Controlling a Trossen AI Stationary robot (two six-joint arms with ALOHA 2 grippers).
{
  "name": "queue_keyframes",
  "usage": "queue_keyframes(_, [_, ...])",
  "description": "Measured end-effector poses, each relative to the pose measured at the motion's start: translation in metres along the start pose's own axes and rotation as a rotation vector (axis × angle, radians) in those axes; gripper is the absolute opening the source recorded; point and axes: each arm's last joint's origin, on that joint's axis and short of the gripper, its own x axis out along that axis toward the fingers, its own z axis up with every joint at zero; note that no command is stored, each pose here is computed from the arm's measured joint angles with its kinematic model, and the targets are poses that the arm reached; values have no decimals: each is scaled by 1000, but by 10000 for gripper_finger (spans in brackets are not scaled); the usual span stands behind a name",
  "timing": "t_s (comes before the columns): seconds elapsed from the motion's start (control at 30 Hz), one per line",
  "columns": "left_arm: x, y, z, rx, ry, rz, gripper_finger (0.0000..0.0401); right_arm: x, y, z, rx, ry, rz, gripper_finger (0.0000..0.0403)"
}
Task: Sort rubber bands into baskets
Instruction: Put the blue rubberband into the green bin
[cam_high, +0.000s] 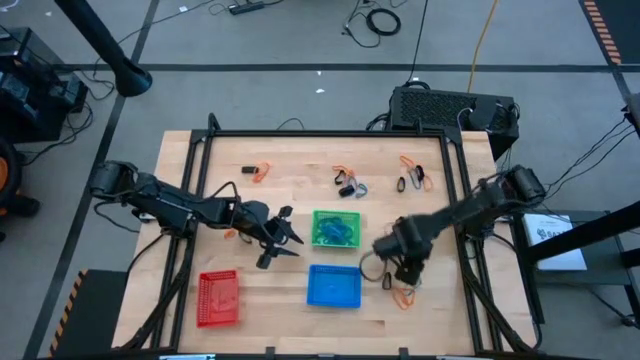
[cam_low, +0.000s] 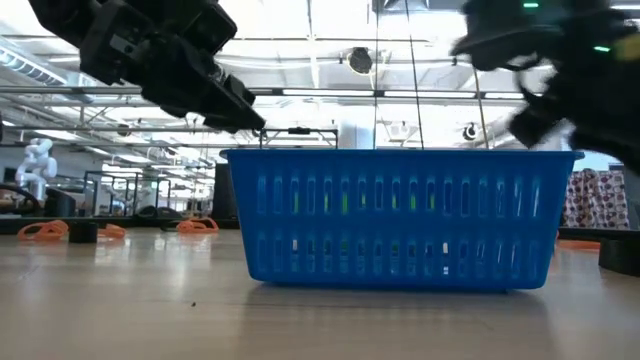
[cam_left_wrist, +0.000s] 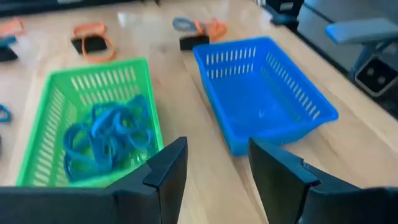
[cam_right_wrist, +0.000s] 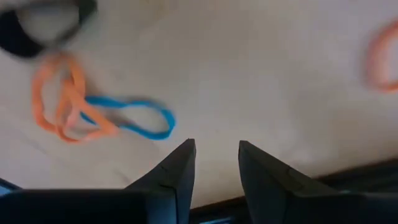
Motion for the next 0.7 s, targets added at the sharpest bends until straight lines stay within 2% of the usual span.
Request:
queue_keyframes(0.23, [1,1,5,14,-55,5,177,27,15,-14,-26,-48,26,116])
queue_keyframes(0.6, [1,1,5,41,-58,7,177,31,30,-13,-69,-148,111,116])
queue_keyframes(0.7, [1,1,5,41,-58,7,177,31,29,-14,-65,-140,97,116])
